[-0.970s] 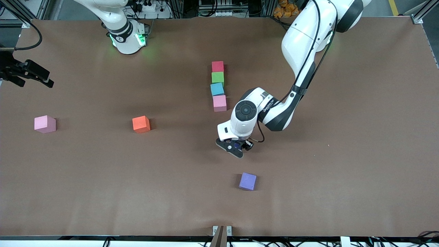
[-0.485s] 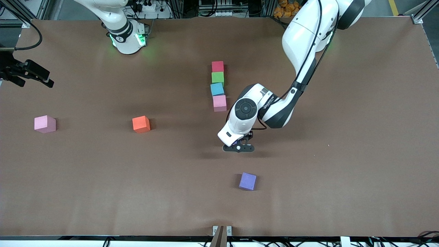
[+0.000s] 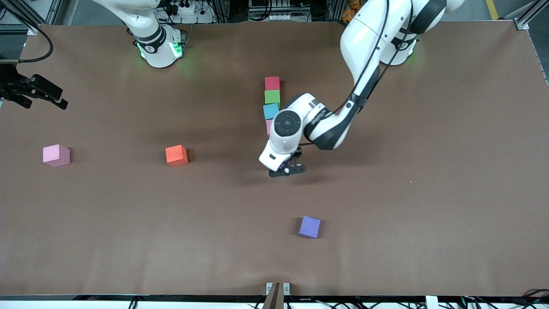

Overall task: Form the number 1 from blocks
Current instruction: 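Carry the purple cube with the left gripper and place it beside light pink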

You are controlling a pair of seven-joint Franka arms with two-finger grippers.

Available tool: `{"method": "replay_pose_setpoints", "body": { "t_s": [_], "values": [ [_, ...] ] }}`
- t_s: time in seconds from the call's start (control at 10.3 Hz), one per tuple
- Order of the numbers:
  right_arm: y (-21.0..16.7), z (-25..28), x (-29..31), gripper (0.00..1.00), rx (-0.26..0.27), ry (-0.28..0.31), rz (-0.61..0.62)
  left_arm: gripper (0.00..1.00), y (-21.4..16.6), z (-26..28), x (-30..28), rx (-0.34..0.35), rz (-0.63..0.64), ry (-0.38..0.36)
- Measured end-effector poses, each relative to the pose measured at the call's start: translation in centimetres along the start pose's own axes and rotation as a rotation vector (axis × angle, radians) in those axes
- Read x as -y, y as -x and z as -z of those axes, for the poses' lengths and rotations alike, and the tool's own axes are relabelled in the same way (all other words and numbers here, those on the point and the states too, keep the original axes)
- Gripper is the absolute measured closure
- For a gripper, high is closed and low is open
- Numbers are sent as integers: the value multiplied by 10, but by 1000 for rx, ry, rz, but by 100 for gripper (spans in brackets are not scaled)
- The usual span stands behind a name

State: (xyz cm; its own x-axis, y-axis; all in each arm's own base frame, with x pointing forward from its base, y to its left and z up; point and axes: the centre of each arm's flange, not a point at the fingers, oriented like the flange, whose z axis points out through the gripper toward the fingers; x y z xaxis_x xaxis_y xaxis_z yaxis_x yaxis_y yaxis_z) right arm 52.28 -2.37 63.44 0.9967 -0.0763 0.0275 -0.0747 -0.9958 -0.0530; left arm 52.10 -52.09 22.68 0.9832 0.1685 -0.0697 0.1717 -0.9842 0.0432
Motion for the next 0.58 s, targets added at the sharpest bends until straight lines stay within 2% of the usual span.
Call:
{"method": "replay_pose_setpoints", "body": {
  "t_s": [0.58],
  "values": [
    [0,1,2,0,-3,0,4,45,31,-11,-11,31,55,-53]
  ]
}}
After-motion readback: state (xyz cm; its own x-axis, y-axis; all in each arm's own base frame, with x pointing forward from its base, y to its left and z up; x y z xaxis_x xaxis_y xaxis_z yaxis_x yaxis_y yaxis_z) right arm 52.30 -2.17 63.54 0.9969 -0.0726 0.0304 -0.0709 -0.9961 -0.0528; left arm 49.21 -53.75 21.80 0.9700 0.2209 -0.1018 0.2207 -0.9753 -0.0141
